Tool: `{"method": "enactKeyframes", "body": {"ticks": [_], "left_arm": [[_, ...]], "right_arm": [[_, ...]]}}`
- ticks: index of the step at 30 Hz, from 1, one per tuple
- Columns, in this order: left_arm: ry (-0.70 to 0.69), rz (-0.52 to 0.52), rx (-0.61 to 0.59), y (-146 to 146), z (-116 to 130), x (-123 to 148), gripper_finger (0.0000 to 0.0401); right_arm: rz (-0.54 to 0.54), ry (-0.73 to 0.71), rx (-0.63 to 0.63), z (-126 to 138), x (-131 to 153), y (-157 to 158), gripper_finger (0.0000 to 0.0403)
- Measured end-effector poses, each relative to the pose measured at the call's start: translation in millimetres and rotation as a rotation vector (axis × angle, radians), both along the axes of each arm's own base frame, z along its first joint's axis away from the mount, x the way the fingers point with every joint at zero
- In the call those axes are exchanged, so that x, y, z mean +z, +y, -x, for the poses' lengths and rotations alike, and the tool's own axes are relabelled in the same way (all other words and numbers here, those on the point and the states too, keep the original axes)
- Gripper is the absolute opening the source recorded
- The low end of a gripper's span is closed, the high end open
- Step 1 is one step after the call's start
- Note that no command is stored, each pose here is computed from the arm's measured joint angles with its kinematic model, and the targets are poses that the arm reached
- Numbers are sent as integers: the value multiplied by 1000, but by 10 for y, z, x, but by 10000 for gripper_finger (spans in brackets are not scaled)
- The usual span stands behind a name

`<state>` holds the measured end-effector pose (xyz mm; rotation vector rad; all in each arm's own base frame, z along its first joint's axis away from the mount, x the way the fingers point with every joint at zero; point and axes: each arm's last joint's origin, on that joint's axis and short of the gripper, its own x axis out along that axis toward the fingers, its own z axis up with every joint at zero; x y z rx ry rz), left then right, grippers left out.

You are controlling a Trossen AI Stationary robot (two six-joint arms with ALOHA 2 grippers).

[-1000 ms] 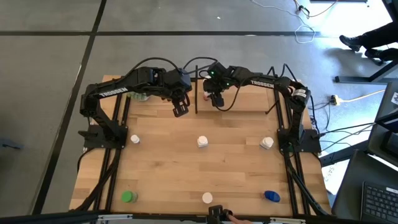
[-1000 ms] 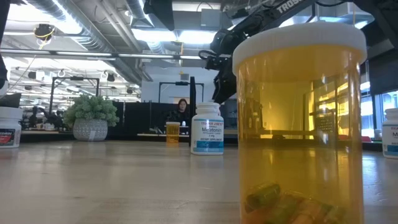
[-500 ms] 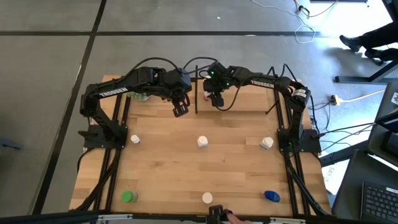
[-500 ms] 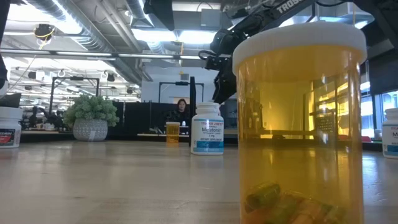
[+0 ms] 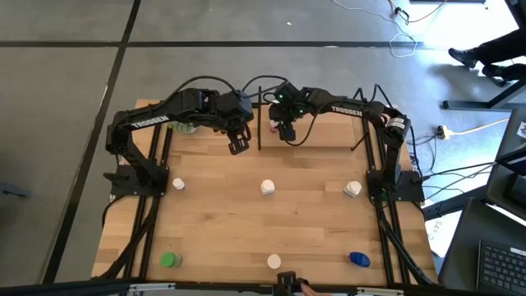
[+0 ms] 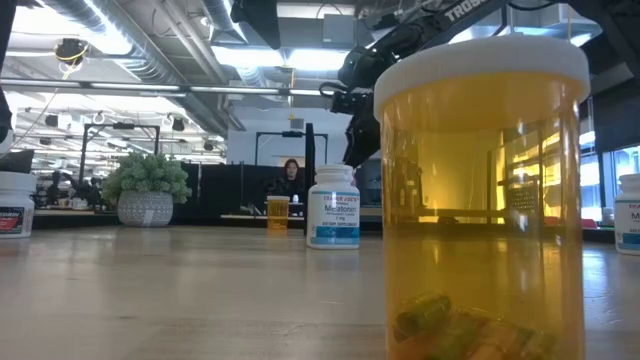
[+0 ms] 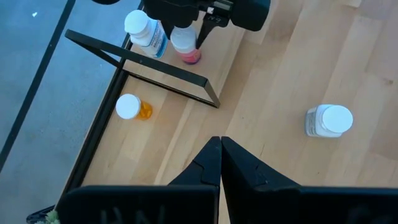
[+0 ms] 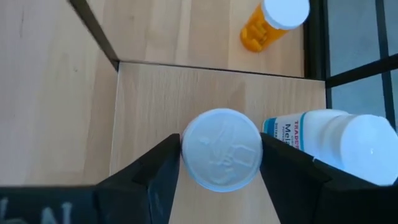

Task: Pick and place medicine bottles onto shelf by color
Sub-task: Put the pink medicine bottle on the shelf

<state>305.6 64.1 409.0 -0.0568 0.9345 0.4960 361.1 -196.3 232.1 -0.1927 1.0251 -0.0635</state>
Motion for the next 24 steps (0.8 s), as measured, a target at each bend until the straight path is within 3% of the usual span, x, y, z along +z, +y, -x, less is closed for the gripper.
{"method": "enactKeyframes", "body": {"ticks": [10,18,24], "left_arm": [[0,0,0,-1,0,0,0],[0,0,0,-1,-1,0,0],[0,0,0,0,0,0,0]], "right_arm": [[-14,8,-4,9,-7,6,189],[-9,13,-8,11,-10,5,231],[-10,13,-8,11,-10,5,238]]}}
